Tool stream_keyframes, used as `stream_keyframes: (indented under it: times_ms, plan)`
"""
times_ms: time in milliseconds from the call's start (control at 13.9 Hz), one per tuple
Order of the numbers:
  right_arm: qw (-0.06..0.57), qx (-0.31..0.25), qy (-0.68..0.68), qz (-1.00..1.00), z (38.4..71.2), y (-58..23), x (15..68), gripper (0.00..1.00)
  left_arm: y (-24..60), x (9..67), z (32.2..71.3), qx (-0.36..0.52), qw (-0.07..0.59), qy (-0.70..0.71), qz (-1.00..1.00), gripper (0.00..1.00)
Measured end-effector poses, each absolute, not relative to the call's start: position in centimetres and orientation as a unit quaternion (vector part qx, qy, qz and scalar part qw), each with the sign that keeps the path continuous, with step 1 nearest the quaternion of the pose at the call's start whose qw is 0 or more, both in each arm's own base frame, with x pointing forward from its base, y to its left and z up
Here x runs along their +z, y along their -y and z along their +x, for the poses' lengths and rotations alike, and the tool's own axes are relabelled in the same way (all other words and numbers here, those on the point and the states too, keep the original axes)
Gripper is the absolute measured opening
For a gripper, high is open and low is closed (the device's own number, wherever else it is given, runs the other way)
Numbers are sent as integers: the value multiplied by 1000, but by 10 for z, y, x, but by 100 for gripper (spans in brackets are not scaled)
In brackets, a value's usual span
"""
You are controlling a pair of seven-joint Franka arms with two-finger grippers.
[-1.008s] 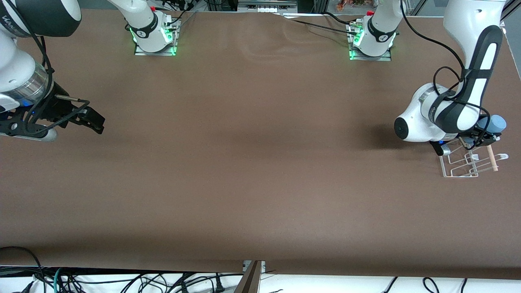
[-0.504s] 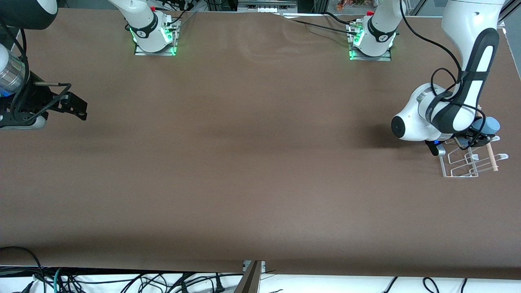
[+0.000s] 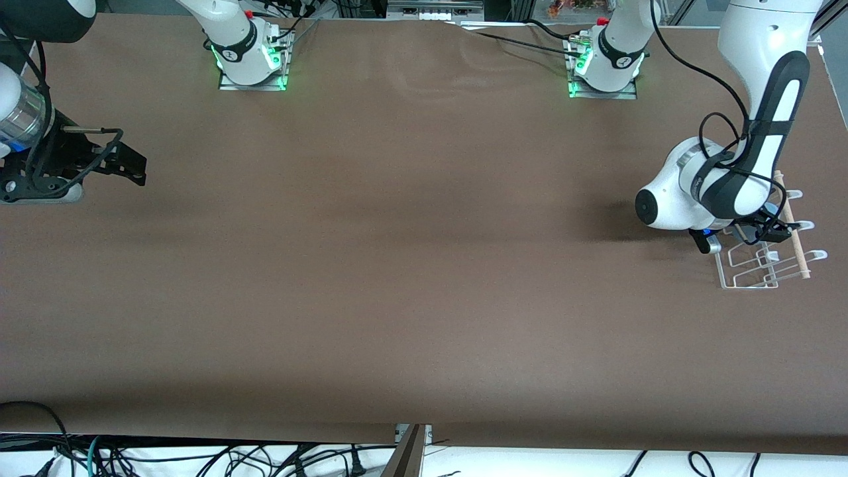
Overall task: Transfer cup to left arm and place on rack
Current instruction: 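Open the left gripper and lift it away from the rack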
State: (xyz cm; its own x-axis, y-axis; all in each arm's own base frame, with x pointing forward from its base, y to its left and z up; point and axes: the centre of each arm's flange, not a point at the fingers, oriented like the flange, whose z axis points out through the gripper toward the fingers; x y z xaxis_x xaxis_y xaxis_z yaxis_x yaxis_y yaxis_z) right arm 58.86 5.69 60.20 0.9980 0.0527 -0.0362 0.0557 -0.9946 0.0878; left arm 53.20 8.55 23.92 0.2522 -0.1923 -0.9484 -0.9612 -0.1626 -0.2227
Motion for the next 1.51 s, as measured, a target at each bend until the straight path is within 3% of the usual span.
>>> stream_keyframes:
  times_ms: [360,792,1152,1511]
  plan:
    - [44,-16,-27,999,590,-57,600,100,-79,278,549,381,408,-390,-732,100]
    - [44,-18,-28,998,592,-57,598,100,-43,375,574,317,200,-241,-895,100]
    - [44,-18,-28,998,593,-57,596,100,-4,470,597,204,83,-124,-968,100]
    - [44,-18,-28,998,593,-57,596,100,47,552,577,54,3,-122,-991,100]
